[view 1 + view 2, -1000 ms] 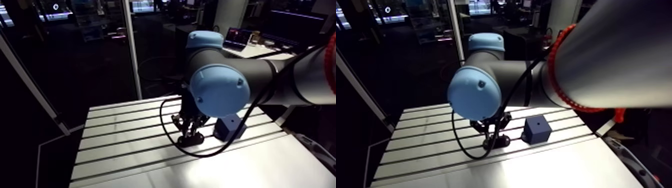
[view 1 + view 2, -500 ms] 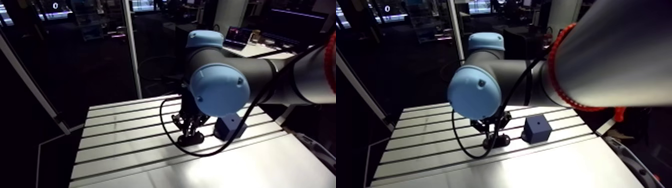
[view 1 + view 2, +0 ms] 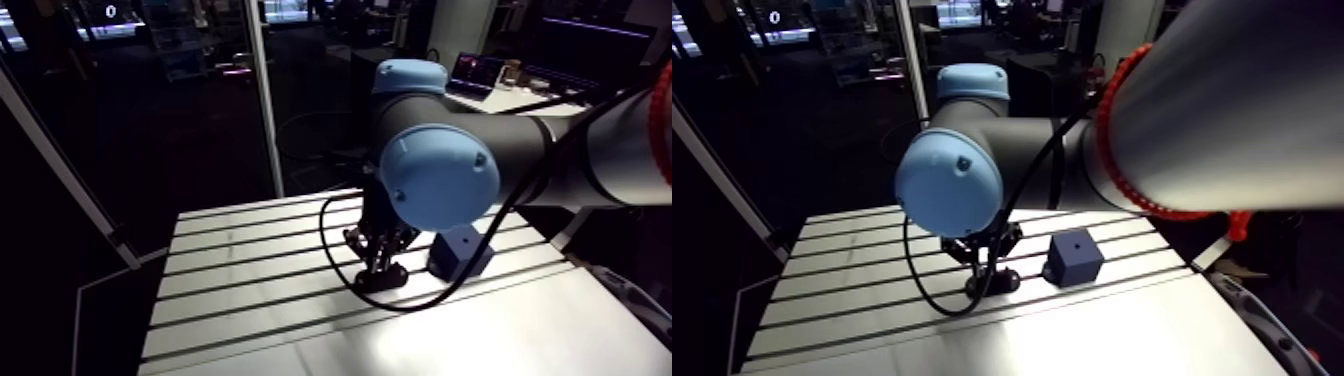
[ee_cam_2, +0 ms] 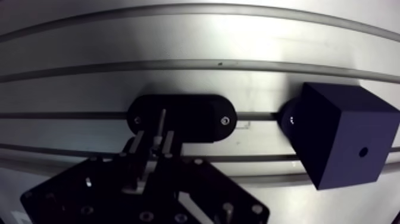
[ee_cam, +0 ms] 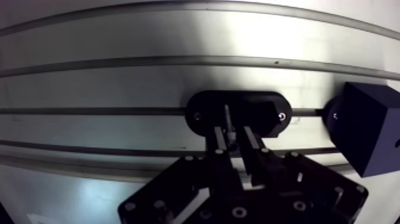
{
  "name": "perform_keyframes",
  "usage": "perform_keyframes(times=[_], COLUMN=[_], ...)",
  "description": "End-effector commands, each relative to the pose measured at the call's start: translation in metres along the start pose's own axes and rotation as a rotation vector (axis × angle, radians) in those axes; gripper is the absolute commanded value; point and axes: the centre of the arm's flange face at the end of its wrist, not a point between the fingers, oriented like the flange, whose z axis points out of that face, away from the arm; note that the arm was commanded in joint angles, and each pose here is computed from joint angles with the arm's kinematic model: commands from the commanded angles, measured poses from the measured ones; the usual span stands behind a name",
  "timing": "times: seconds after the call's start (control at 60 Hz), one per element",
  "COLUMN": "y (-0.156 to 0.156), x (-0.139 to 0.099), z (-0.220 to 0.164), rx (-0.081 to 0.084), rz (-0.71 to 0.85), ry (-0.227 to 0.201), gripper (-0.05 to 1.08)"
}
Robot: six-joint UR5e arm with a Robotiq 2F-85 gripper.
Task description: Pick up the M10 bolt and insert it into the hole until fully seated.
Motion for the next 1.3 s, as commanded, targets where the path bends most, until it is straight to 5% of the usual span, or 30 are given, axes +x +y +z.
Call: perform_keyframes(times=[0.017,0.7,0.933,1.3], y=[0.001,0.006,0.009,0.068], x=[0.001,0.021,0.031,0.041], z=[-0.002,-0.06,-0.088,-0.118], rx=[0.0,0.003,0.007,0.015], rz=[0.001,0.005,0.008,0.068], ry=[0.001,0.004,-0.02,-0.065], gripper=[0.8,1.07,1.08,1.08])
